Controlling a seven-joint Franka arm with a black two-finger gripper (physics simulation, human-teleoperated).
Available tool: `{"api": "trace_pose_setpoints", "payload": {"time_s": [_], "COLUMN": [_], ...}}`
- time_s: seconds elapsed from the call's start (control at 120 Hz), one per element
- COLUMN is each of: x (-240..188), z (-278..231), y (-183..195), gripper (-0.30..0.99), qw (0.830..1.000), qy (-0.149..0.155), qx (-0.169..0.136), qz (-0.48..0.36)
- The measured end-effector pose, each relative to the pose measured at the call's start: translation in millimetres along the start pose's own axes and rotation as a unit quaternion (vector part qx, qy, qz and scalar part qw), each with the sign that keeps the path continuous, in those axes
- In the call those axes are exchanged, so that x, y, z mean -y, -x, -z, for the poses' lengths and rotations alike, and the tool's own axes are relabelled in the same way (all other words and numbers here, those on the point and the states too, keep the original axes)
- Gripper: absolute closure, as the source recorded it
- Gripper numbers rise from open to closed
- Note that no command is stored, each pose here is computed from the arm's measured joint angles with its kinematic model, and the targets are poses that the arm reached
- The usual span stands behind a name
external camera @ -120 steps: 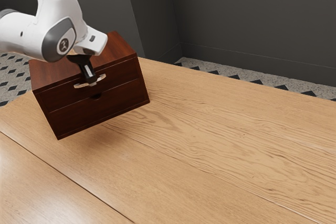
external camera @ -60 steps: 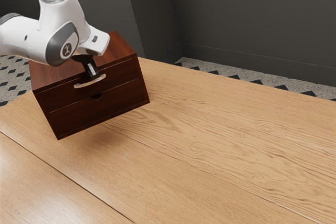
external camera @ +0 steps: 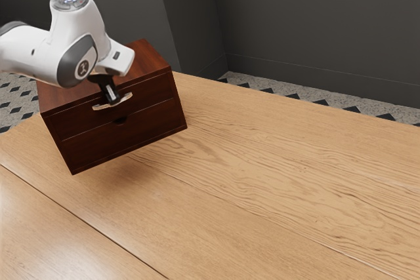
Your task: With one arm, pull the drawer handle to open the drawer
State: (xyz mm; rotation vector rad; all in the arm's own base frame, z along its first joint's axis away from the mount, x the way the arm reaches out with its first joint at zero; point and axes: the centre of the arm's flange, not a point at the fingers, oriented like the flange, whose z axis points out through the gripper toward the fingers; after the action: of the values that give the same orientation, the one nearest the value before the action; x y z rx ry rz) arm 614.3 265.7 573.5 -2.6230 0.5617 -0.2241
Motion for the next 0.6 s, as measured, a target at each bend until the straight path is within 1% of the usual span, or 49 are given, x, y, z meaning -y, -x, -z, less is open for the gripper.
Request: {"api": "trace_pose_setpoints", "payload": {"time_s": [0.308, 0.6], "x": [-2, -6], "z": [-4, -11], "y": [0, 4], "gripper": [0.65, 0.67], "qw": [1.0, 1.0], "qy": [0.001, 0.006], "qx": [0.004, 0.011], "qz": [0.0, 0.001]}}
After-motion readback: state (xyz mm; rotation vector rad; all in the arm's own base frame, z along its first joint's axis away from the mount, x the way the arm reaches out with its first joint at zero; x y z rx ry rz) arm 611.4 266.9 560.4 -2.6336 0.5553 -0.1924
